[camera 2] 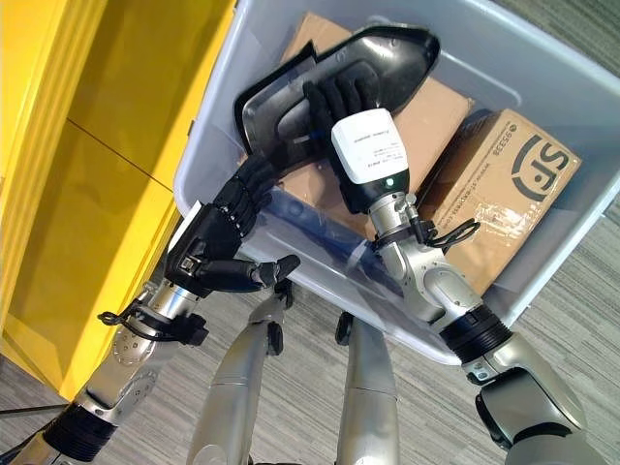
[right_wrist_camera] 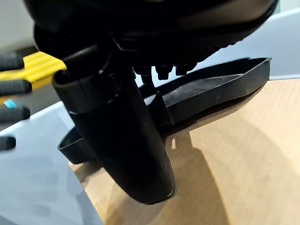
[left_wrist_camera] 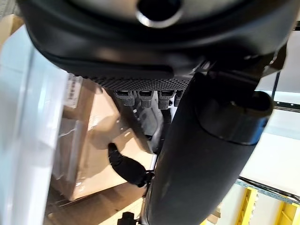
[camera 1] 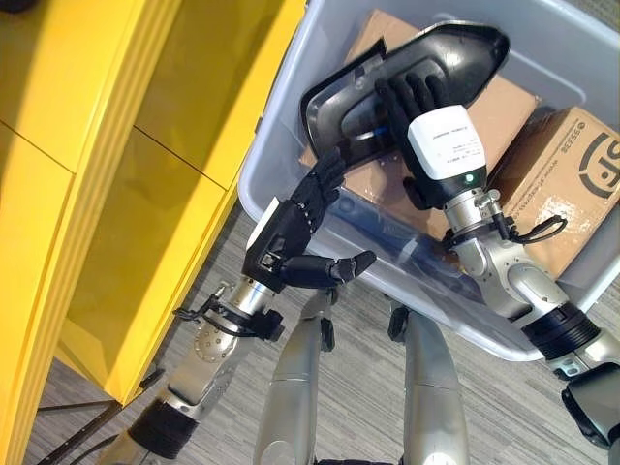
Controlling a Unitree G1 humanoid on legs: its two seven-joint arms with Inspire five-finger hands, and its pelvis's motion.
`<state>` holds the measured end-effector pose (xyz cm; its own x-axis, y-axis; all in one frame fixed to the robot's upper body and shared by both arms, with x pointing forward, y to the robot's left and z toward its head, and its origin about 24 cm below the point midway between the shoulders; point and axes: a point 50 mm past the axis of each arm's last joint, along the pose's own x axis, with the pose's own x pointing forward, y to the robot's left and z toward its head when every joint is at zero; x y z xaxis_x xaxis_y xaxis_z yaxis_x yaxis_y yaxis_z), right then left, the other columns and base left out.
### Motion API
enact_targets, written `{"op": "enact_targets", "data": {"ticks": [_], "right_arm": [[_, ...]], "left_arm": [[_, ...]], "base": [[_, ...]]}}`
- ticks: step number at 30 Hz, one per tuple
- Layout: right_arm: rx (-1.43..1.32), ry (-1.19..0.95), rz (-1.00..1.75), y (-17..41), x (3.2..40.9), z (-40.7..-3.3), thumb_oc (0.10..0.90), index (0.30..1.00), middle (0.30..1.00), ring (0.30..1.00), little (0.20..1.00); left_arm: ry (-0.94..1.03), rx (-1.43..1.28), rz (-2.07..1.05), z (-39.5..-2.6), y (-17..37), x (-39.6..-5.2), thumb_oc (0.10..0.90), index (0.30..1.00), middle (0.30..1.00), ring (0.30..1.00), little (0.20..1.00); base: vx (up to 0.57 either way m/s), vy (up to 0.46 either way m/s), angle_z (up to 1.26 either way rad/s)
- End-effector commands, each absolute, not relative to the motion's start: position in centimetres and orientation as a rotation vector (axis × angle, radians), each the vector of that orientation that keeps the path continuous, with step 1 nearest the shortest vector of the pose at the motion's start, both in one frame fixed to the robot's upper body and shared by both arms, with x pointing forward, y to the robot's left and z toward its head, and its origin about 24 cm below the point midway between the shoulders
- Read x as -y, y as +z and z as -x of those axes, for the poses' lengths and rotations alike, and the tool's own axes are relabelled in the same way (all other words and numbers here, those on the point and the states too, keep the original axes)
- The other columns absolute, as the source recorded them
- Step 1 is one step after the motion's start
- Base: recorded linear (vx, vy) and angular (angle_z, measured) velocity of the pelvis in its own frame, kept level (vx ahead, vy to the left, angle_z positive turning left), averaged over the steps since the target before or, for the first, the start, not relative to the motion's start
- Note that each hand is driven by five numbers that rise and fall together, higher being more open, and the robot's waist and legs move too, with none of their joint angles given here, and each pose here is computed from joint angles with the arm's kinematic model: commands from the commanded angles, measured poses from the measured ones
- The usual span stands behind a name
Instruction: Move parts from the plastic box to the shelf.
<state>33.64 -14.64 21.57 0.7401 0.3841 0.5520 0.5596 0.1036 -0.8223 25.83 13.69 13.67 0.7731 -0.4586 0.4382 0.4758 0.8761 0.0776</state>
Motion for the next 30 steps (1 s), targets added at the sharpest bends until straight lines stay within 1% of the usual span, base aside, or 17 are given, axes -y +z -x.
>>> {"op": "enact_targets", "data": {"ticks": [1, 5, 18, 26, 30], "right_arm": [[1.059, -0.153, 1.501, 24.9, 12.2, -32.0, 0.9, 1.0, 1.0, 1.0, 1.0], [1.005, -0.144, 1.514, 23.9, 12.6, -32.7, 0.9, 1.0, 1.0, 1.0, 1.0], [0.887, -0.163, 1.619, 25.1, 13.4, -34.6, 0.9, 1.0, 1.0, 1.0, 1.0], [0.722, -0.161, 1.613, 24.6, 14.2, -35.5, 0.9, 1.0, 1.0, 1.0, 1.0], [0.711, -0.174, 1.584, 24.5, 14.1, -35.7, 0.9, 1.0, 1.0, 1.0, 1.0]], "left_arm": [[-0.608, 0.647, 0.076, -23.6, 16.4, -12.4, 0.9, 1.0, 1.0, 1.0, 1.0], [-0.593, 0.631, 0.101, -23.6, 16.0, -12.7, 0.9, 1.0, 1.0, 1.0, 1.0], [-0.614, 0.684, 0.099, -23.5, 17.0, -12.8, 0.9, 1.0, 1.0, 1.0, 1.0], [-0.613, 0.72, 0.117, -23.3, 17.5, -13.2, 0.9, 1.0, 1.0, 1.0, 1.0], [-0.625, 0.721, 0.12, -23.3, 17.7, -13.2, 0.9, 1.0, 1.0, 1.0, 1.0]], "base": [[0.0, 0.0, 0.0], [0.02, 0.001, 0.02], [0.0, 0.0, 0.02], [0.03, -0.012, 0.04], [0.04, -0.024, 0.03]]}}
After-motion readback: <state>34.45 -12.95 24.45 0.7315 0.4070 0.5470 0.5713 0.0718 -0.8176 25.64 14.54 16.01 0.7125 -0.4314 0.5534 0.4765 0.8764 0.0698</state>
